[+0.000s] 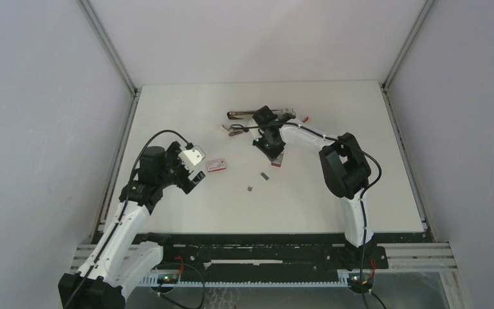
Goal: Unload the staples from the stapler
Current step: Adjust the staple in the staple box.
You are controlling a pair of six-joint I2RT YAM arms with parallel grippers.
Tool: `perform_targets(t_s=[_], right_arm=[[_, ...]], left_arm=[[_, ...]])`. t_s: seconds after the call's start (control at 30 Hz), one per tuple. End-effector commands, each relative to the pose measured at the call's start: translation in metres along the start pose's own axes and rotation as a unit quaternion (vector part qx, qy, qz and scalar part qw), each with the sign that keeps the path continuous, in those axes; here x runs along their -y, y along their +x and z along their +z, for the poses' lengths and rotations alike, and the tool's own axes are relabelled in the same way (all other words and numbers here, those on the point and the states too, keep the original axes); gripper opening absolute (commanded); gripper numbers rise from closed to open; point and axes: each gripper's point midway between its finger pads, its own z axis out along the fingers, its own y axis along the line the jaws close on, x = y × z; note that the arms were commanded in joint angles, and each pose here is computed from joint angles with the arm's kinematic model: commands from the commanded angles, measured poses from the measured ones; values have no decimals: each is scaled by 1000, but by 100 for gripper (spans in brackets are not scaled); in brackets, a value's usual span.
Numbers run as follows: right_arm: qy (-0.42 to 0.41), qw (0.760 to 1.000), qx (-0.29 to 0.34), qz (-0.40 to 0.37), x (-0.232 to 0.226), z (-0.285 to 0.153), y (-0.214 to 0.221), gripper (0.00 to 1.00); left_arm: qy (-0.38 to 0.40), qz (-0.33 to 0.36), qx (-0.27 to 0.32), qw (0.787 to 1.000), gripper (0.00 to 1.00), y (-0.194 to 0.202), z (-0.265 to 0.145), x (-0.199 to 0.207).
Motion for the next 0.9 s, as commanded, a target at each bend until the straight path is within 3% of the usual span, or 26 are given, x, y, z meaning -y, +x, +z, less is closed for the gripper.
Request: perform_targets(t_s=[0.0, 0.87], right_arm=[[24, 999, 6, -38, 9, -8, -1, 17], [36, 996, -4, -76, 3, 8, 1, 17]], left_arm=[[-9, 0, 13, 1000, 100, -3, 1, -3], [-9, 0, 12, 1000, 100, -2, 1, -3]])
